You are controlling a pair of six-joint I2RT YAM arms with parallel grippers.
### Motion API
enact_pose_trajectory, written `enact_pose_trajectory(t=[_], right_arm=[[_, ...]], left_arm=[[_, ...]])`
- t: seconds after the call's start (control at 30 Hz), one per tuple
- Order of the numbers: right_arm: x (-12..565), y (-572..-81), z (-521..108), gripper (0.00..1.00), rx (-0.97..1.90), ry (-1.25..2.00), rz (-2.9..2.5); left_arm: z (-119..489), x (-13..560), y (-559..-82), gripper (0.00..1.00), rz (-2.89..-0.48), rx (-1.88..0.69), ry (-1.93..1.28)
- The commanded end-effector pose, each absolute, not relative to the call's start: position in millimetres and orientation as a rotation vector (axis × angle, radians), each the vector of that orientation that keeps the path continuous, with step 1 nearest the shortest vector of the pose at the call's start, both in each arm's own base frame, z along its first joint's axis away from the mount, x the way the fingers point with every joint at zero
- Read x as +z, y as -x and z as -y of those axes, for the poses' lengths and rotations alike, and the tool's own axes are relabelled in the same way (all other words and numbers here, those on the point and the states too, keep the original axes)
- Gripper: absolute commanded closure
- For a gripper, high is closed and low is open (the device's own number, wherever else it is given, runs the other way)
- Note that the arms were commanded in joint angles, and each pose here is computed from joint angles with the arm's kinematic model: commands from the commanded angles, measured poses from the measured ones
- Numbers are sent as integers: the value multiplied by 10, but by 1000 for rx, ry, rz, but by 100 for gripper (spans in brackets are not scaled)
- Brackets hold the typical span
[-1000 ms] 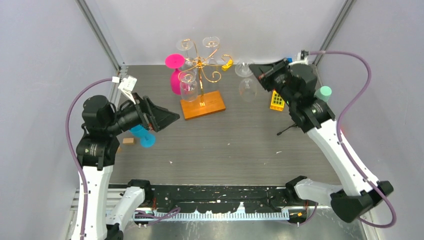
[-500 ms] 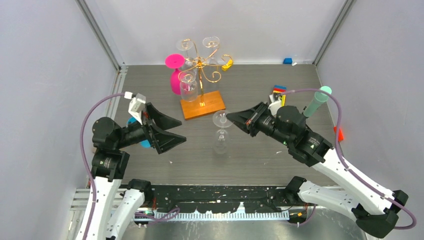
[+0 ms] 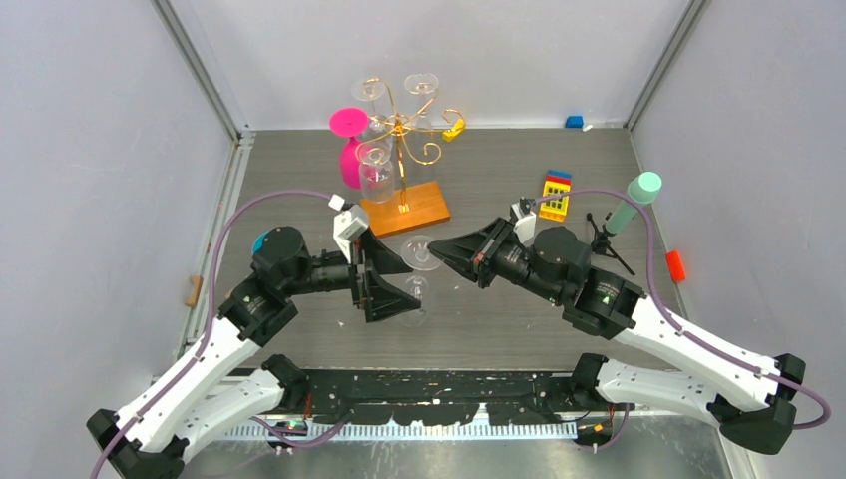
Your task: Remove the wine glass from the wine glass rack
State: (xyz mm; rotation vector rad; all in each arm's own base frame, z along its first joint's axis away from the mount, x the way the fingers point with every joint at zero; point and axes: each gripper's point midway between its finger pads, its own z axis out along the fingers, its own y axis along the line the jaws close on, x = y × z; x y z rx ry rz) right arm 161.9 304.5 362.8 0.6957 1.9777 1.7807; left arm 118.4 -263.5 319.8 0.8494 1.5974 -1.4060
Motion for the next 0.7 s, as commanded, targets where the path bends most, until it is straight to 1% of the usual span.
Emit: enact_pose_trajectory(t=[0.0,0.4,0.47,0.57,0.67], right_arm=[[4105,-1611,-3020,100,1946,-703,-1811],[4115,-1537,-3174,100,2026,-675,-1865],[4136,-1511,-3205,100,2050,-660,-1873],[4184,-1499,-3232,100,2080,-646,-1862],[4202,-1496,-3249,100,2088,-633,-1860]], left_arm=[[2709,3388,-1327,9,-1465,-1353,-827],[2761,3480,-1311,53,-1420,-1381,-832],[2777,3492,-1291,62,-1416,-1393,-852],[2798,3481,-1283,78,-1423,-1406,-867],[2788,3490,-1289,98,-1424,-1397,-861]])
